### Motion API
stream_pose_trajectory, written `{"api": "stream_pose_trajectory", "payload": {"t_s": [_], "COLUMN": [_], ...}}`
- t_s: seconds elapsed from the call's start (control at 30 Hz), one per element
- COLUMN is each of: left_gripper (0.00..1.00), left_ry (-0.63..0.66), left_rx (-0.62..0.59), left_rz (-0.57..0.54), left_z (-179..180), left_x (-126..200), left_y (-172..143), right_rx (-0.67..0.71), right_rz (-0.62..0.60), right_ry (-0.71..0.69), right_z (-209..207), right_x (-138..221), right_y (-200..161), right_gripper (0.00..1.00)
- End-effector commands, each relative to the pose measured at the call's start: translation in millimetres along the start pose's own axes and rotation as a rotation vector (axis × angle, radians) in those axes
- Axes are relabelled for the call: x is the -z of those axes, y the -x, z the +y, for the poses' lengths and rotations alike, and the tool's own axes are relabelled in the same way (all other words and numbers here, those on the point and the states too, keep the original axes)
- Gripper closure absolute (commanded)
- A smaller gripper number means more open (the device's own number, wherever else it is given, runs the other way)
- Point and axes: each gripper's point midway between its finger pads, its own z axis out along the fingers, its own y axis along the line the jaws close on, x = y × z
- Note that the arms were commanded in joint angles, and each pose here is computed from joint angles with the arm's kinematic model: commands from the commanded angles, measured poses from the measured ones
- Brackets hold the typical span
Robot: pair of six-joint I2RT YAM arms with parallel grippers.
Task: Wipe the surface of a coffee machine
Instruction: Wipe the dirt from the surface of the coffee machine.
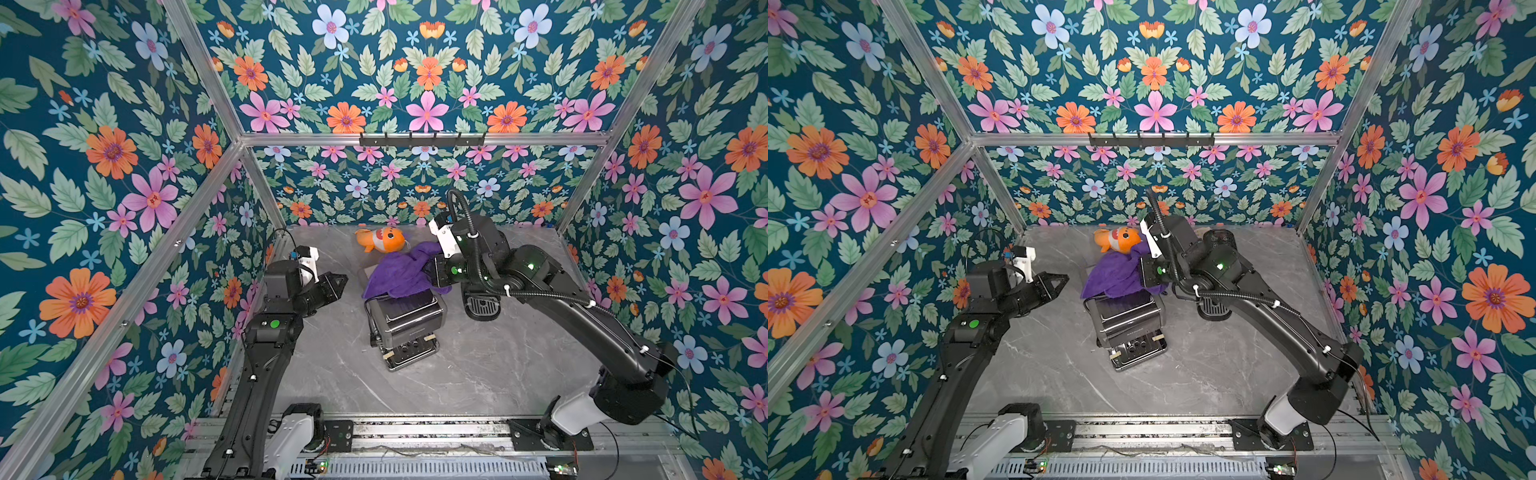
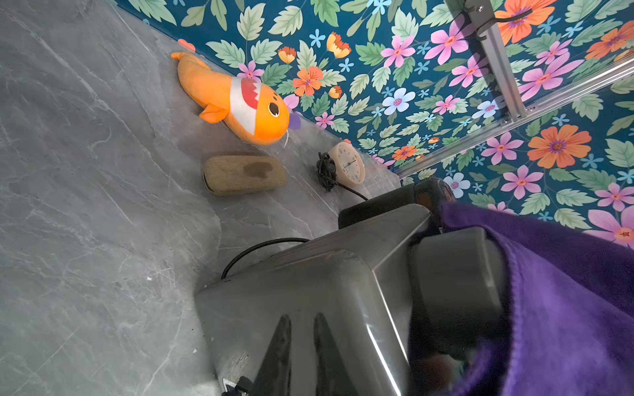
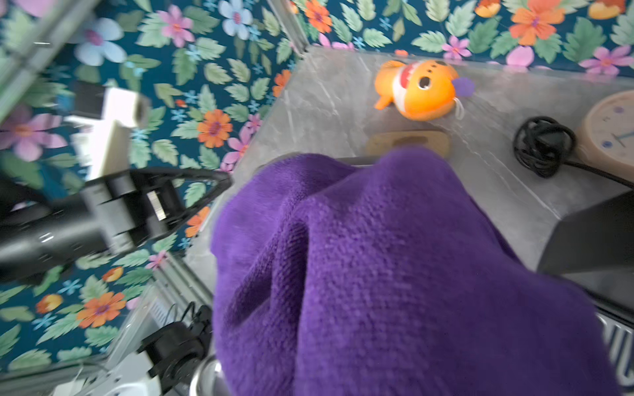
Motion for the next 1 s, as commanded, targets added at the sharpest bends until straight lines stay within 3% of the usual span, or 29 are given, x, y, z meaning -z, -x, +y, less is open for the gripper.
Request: {"api": "stream_pose_trajectory", "payload": {"t_s": [0.0, 0.3, 0.47, 0.7, 0.97], "left_gripper": [0.85, 0.85, 0.85, 0.85, 0.85], "left_ry": [-0.022, -0.024, -0.014, -0.002, 0.009], "left_rx": [-0.019, -0.017, -0.020, -0.032, -0.047], "left_rz": [-0.018, -0.027, -0.034, -0.034, -0.040], "left_z": [-6, -8, -8, -7, -9], "left_x": [0, 2, 4, 4, 6], "left_y": [7, 9, 11, 13, 19], "right_rx": [0.065, 0.188, 0.239, 0.237, 0.175], "right_rz": [-0.044, 0.011, 0.115, 0.178, 0.036], "right_ry": [0.081, 0.256, 0.324, 0.210, 0.129], "right_z": [25, 96, 126, 97, 51], "right_x": [8, 0, -26, -27, 26], "right_y": [3, -16, -37, -58, -55], "right_gripper": [1.00, 1.00, 1.00, 1.00, 1.00]}}
